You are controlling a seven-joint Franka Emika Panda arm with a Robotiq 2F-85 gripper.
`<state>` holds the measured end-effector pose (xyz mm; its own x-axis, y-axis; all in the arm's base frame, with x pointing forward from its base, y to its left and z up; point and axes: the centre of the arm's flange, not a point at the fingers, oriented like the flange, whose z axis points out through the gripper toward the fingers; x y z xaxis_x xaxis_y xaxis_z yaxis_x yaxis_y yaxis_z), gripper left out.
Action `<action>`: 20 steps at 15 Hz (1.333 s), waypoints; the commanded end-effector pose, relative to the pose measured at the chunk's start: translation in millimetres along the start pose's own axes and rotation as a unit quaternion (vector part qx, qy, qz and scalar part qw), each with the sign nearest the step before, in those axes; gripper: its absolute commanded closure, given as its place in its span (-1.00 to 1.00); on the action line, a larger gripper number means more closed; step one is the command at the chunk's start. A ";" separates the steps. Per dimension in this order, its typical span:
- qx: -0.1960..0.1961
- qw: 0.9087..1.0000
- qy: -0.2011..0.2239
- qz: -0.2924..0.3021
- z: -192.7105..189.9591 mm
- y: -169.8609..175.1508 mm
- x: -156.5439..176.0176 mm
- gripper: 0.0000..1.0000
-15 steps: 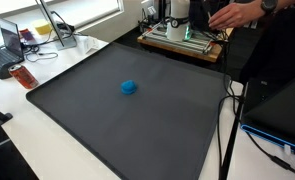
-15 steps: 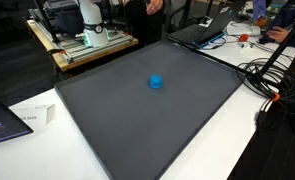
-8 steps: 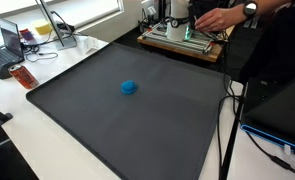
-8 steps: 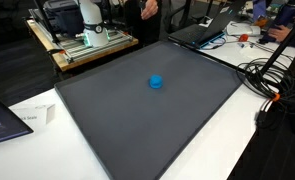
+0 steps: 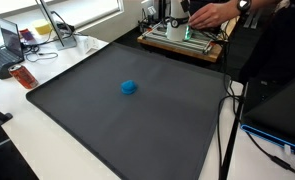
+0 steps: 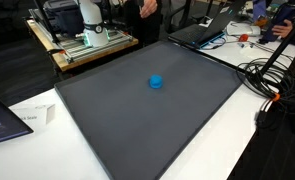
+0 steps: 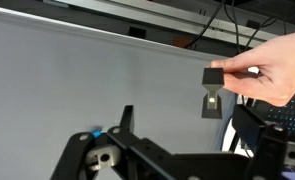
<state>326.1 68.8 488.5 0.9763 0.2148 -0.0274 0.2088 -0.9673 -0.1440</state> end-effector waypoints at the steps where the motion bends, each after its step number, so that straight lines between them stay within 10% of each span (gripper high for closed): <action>1: 0.015 1.000 -0.007 -0.001 2.1 6.4 3.6 -1.00; 15: 0.053 0.998 -0.027 -0.037 15.1 28.9 12.5 -0.96; 16: 0.052 0.998 -0.027 -0.037 15.1 29.0 12.7 -0.51; 20: 0.057 0.997 -0.031 -0.040 16.6 29.7 14.1 -0.08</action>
<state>340.7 47.5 465.1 0.9551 0.2888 -0.0664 0.2683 -0.9379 -0.2202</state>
